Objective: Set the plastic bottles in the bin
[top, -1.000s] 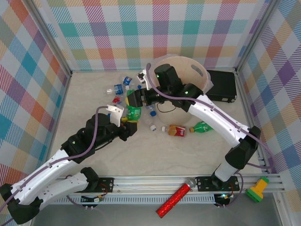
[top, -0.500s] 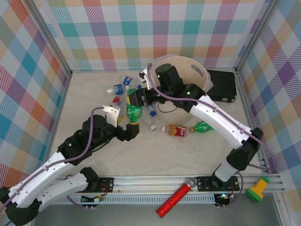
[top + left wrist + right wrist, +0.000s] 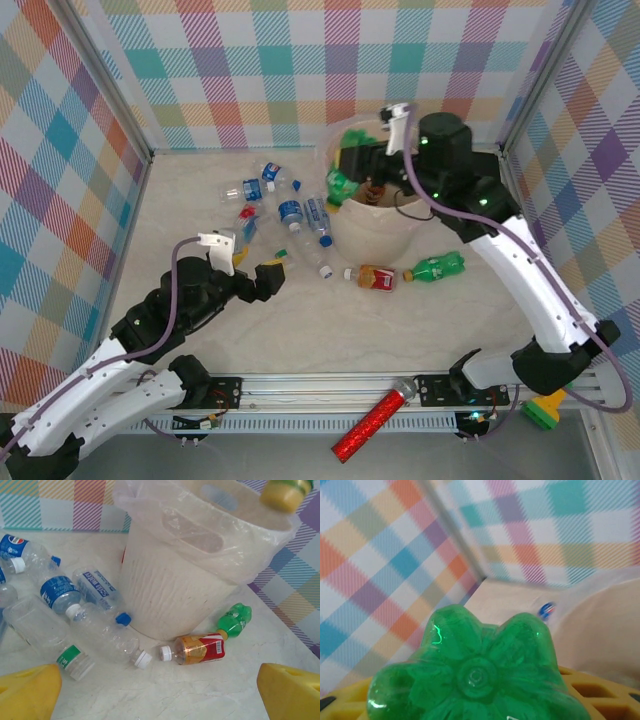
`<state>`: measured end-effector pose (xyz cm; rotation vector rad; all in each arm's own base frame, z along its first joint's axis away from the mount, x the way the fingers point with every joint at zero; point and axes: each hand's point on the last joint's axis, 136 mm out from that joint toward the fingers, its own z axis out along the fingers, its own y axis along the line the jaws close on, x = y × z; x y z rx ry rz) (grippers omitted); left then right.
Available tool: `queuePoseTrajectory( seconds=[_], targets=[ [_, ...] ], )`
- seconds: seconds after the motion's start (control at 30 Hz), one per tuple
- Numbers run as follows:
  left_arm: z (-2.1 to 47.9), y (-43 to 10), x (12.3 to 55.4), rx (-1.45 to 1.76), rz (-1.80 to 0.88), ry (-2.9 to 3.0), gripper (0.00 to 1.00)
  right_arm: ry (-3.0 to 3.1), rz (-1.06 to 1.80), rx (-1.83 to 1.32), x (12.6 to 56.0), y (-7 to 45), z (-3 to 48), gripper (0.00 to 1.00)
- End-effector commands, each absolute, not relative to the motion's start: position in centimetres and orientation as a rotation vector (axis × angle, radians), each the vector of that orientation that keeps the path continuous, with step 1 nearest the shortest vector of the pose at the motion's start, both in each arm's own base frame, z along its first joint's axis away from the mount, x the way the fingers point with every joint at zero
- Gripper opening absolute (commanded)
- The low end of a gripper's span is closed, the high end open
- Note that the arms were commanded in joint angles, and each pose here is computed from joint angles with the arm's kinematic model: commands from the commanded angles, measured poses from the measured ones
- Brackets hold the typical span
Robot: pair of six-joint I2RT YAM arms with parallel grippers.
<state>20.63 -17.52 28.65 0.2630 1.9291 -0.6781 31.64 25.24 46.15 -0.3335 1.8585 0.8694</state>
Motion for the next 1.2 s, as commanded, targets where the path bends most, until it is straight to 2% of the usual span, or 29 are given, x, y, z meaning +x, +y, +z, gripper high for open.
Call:
queuePoseTrajectory(
  seconds=[0.0, 0.2, 0.23, 0.57, 0.73, 0.83, 0.97, 1.0, 1.17],
  targets=[
    [28.5, -17.8, 20.6, 0.229, -0.711, 1.921, 1.00, 1.785, 0.747, -0.217, 34.5, 21.6, 47.2, 0.55],
    [28.2, -17.9, 20.5, 0.232, -0.724, 1.936, 1.00, 1.732, 0.514, -0.136, 39.5, 18.1, 47.0, 0.55],
    [28.1, -17.9, 20.4, 0.230, -0.723, 1.940, 1.00, 1.723, 0.471, -0.140, 40.4, 17.9, 46.8, 0.57],
    [27.5, -17.1, 19.9, 0.214, -0.718, 1.948, 1.00, 1.727, 0.166, -0.157, 46.9, 16.9, 42.8, 0.57],
    [27.3, -16.7, 19.8, 0.207, -0.706, 1.953, 1.00, 1.790, 0.130, -0.164, 48.6, 16.8, 40.2, 0.57],
    [27.3, -16.5, 19.7, 0.204, -0.701, 1.954, 0.99, 1.815, 0.126, -0.168, 48.8, 16.9, 39.3, 0.64],
    [27.0, -16.4, 19.8, 0.204, -0.688, 1.965, 1.00, 1.828, 0.151, -0.174, 48.2, 17.0, 39.3, 0.96],
    [27.0, -16.4, 19.8, 0.203, -0.684, 1.966, 1.00, 1.828, 0.161, -0.175, 47.9, 17.0, 39.5, 0.99],
    [26.6, -16.7, 20.4, 0.186, -0.674, 1.980, 1.00, 1.814, 0.235, -0.171, 46.0, 17.1, 40.7, 0.99]
  ],
)
